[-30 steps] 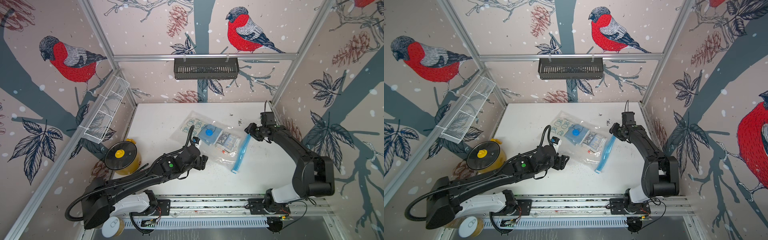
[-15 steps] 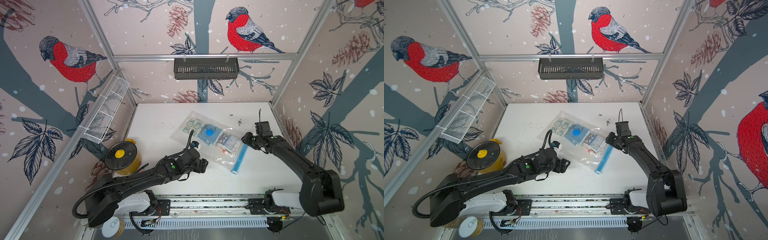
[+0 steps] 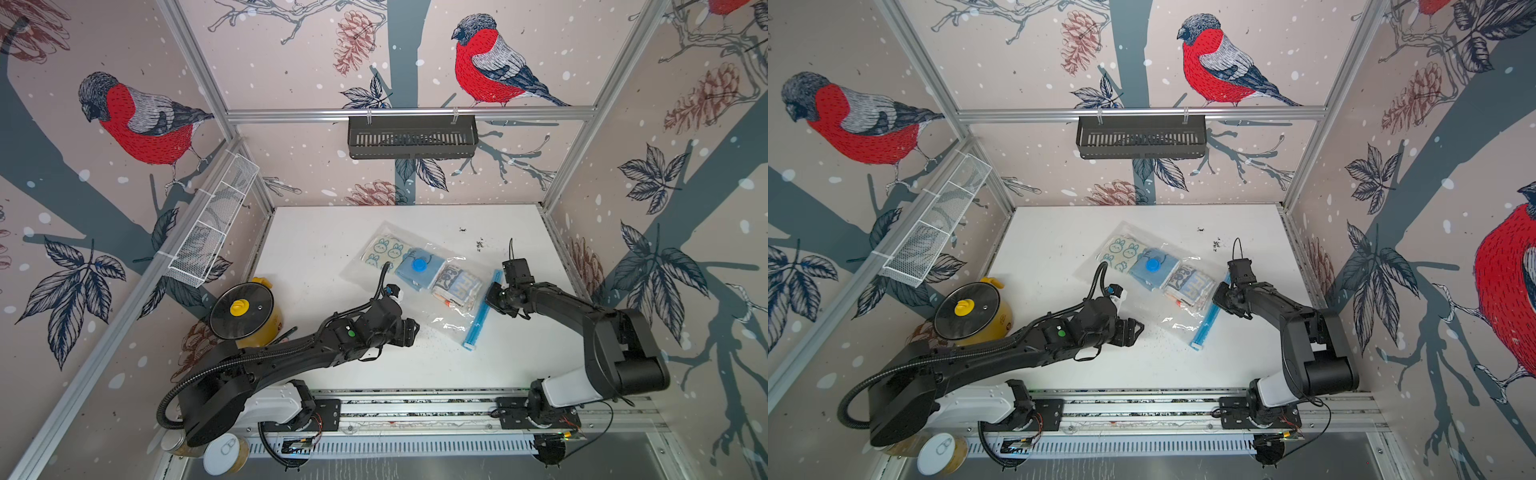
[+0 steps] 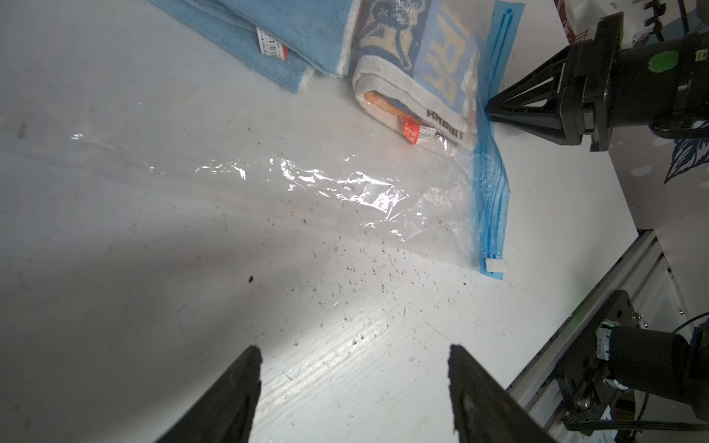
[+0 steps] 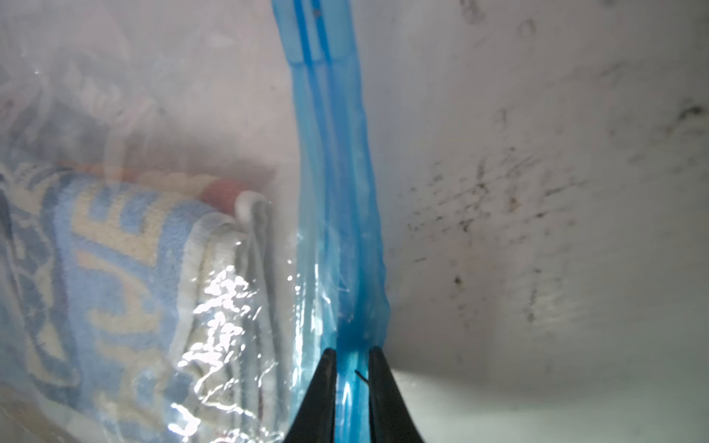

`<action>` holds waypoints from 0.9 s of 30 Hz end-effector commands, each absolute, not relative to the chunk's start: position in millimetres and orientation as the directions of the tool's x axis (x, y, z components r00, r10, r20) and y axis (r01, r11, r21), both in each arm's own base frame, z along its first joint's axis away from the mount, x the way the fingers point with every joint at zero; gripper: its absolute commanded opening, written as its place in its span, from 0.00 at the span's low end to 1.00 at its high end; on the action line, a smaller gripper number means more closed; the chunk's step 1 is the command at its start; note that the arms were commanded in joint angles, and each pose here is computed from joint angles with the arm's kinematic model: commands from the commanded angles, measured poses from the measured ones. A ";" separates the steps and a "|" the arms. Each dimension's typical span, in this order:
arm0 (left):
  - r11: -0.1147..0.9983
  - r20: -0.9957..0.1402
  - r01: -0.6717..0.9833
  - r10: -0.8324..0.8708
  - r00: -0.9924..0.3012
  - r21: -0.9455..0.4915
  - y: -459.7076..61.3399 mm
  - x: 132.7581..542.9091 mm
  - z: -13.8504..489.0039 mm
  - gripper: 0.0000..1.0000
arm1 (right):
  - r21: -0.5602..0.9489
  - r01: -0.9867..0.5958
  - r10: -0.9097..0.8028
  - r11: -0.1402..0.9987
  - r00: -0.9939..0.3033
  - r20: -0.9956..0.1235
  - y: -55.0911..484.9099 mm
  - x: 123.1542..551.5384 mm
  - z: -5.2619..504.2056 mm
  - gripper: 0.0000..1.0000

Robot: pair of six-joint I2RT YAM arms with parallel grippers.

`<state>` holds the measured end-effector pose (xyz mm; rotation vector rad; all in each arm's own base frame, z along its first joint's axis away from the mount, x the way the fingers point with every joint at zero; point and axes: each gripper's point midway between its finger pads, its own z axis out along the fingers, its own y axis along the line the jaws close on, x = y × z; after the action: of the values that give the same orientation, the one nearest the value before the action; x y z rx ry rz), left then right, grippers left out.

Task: Place the folded towel into the vacuum bag
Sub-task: Adjust the vacuum bag at the center of the board.

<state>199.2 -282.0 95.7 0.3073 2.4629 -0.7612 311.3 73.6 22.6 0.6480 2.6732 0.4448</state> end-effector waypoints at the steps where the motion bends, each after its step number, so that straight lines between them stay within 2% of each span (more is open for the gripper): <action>1: 0.794 -0.557 0.353 0.022 -0.830 -0.495 -289.3 201.7 99.8 0.77 | 0.370 0.386 0.500 0.845 -0.817 -0.287 67.8 316.3 23.7 0.18; 3: 0.793 -0.550 0.350 0.023 -0.835 -0.499 -290.3 201.3 97.0 0.77 | 0.387 0.379 0.502 0.841 -0.813 -0.296 68.8 317.3 30.4 0.23; 5: 0.793 -0.543 0.347 0.024 -0.839 -0.501 -290.9 201.1 93.8 0.77 | 0.424 0.359 0.505 0.831 -0.806 -0.307 72.3 317.4 40.5 0.34; 8: 0.793 -0.540 0.346 0.026 -0.841 -0.501 -291.9 201.7 91.4 0.77 | 0.485 0.332 0.515 0.809 -0.798 -0.313 78.2 316.1 54.8 0.46; 10: 0.791 -0.538 0.345 0.024 -0.843 -0.505 -292.7 202.6 90.2 0.78 | 0.519 0.317 0.519 0.794 -0.798 -0.306 82.3 315.5 61.7 0.50; 17: 0.787 -0.532 0.348 0.029 -0.846 -0.510 -296.9 203.8 87.7 0.78 | 0.633 0.266 0.520 0.727 -0.815 -0.255 103.5 310.9 68.8 0.54; 27: 0.794 -0.533 0.346 0.034 -0.846 -0.499 -297.1 206.6 86.9 0.78 | 0.627 0.304 0.545 0.717 -0.806 -0.233 96.9 302.9 50.4 0.54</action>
<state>200.2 -291.1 77.9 0.2945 2.5111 -0.7947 299.8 98.2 47.1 0.6501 2.5463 0.8117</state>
